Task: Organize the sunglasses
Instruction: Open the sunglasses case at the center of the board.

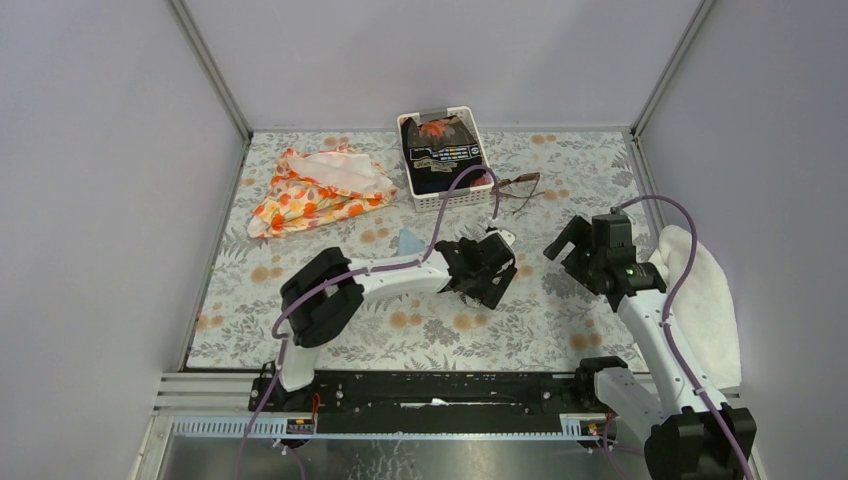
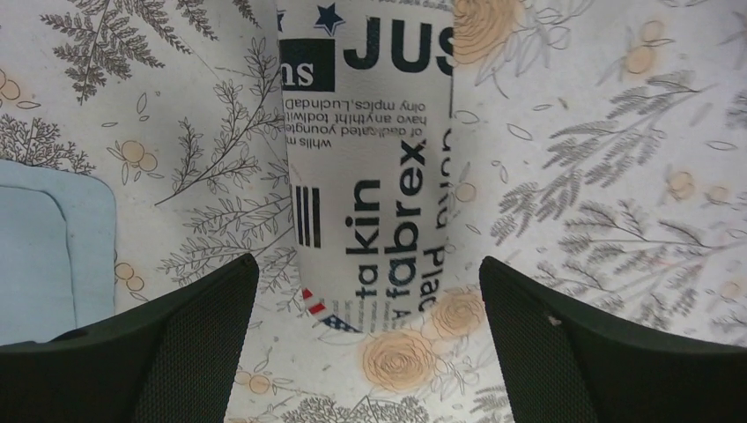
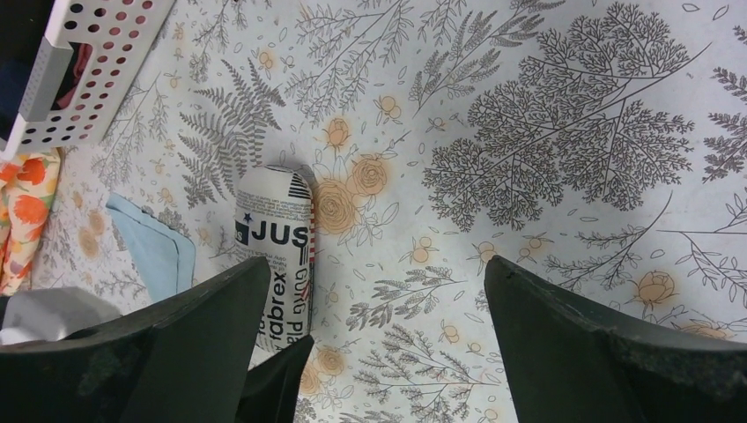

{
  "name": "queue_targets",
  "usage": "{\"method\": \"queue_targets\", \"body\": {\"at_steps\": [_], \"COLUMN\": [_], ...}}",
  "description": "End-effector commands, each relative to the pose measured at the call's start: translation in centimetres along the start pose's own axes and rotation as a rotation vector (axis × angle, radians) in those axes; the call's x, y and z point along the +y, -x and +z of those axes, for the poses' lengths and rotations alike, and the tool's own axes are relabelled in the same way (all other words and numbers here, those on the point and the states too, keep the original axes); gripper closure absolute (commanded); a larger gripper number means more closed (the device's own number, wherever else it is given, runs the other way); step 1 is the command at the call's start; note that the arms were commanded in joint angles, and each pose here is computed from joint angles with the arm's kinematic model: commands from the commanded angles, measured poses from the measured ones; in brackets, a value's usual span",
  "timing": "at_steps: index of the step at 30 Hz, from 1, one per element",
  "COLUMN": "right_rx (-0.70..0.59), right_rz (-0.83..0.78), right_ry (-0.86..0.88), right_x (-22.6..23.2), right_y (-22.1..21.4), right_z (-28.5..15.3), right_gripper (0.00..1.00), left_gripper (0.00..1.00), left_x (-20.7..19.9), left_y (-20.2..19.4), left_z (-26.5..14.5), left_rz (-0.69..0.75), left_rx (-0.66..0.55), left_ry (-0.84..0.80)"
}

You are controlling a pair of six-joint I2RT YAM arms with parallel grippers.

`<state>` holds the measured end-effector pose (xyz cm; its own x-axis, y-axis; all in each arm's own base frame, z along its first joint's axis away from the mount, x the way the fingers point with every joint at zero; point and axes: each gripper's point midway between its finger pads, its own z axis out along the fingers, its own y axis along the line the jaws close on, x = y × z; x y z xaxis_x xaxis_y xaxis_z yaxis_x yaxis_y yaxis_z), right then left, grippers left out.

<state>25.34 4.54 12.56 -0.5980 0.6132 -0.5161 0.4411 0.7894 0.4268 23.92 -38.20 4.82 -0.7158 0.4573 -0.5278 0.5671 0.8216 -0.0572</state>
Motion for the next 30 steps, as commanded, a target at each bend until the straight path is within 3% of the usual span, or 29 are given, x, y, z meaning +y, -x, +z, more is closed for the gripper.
{"method": "queue_targets", "body": {"at_steps": [1, 8, 18, 21, 26, 30], "right_rx": [0.027, 0.036, 0.019, 0.015, 0.053, 0.063], "right_rz": [0.005, 0.009, 0.013, 0.007, -0.001, -0.013], "right_ry": [0.031, 0.036, 0.051, 0.088, 0.258, 0.563], "right_x": [0.1, 0.1, 0.5, 1.5, 5.2, 10.4], "right_y": [-0.8, -1.1, -0.5, 0.1, 0.9, 1.2], "right_z": [-0.2, -0.3, -0.6, -1.2, -3.1, -5.6], "right_gripper": [0.0, 0.0, 0.0, 0.0, 0.0, 0.0], "left_gripper": [0.01, 0.05, 0.4, 0.45, 0.5, 0.62], "left_x": [1.0, 0.5, 1.1, 1.6, 2.1, 2.7], "left_y": [1.3, 1.4, 1.1, 2.4, 6.7, 10.1], "left_z": [1.0, 2.9, 3.8, 2.6, -2.9, -10.2], "left_rz": [0.031, 0.05, 0.037, -0.021, -0.243, -0.451], "left_rx": [-0.024, -0.011, 0.012, -0.008, -0.099, -0.209], "left_ry": [0.076, 0.075, 0.086, 0.037, -0.268, -0.662]}}
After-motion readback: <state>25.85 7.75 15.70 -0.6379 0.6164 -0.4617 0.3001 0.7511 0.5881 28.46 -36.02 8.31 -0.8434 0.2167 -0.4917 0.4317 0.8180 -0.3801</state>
